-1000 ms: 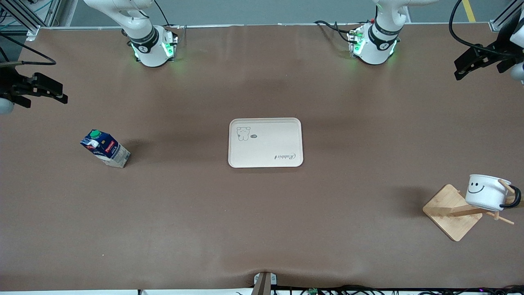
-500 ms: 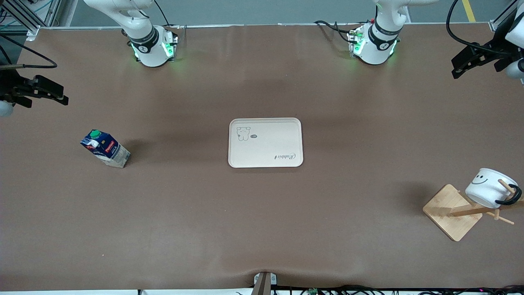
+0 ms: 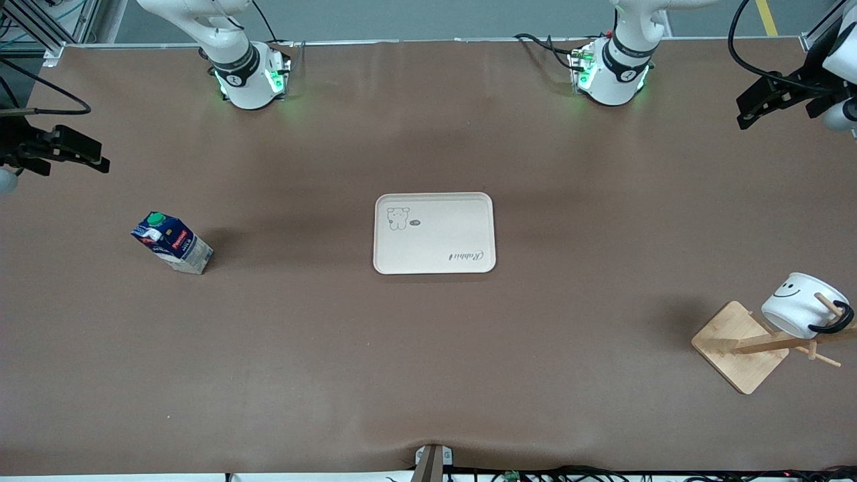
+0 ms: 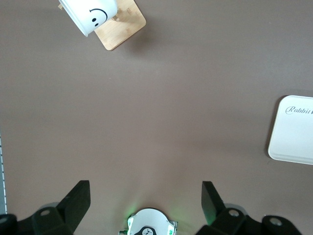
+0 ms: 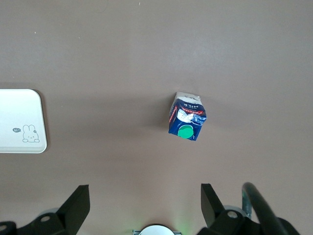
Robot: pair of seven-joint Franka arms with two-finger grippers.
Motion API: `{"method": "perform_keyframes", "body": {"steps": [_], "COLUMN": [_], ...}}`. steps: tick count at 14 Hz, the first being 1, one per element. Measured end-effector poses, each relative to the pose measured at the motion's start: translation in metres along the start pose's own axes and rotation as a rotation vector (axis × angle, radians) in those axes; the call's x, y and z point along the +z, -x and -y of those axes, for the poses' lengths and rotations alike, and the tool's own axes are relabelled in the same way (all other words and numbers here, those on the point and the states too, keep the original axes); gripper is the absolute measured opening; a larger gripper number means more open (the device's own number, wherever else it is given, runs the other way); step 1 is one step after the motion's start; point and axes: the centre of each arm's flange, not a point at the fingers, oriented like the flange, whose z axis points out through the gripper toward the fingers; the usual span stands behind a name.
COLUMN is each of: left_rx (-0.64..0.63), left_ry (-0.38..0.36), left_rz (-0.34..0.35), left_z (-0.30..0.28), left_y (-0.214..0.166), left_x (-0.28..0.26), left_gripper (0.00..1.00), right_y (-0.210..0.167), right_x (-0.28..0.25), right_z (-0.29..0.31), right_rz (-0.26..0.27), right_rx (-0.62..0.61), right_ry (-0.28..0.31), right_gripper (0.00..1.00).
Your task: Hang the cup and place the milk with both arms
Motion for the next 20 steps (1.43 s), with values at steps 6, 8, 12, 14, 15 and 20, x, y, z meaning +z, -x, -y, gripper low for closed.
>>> {"method": "perform_keyframes", "body": {"steps": [6, 8, 12, 14, 15, 20], "left_rx": [0.004, 0.026, 0.059, 0.059, 0.059, 0.054], "left_ry": [0.025, 0.044, 0.068, 0.069, 0.069, 0.068], "left_rz": [-0.022, -0.023, -0.014, -0.014, -0.013, -0.005], "left_z": [-0.005, -0.006, -0.005, -0.005, -0.005, -0.002], "left_y": [-0.01, -0.011, -0.014, -0.014, -0.015, -0.015], "left_x": [0.016, 0.017, 0.021, 0.021, 0.022, 0.026], "left_gripper": [1.0, 1.0, 1.0, 1.0, 1.0, 1.0], "right_y": [0.0, 0.0, 0.0, 0.0, 0.0, 0.0], "right_x": [0.0, 0.0, 0.0, 0.0, 0.0, 0.0], "right_z": [0.0, 0.0, 0.0, 0.0, 0.0, -0.001], "right_rz": [0.0, 0.0, 0.0, 0.0, -0.001, -0.001], "right_rx": [0.0, 0.0, 0.0, 0.002, 0.001, 0.003], "right_ry": [0.0, 0.0, 0.0, 0.0, 0.0, 0.0], "right_gripper": [1.0, 1.0, 1.0, 1.0, 1.0, 1.0]}}
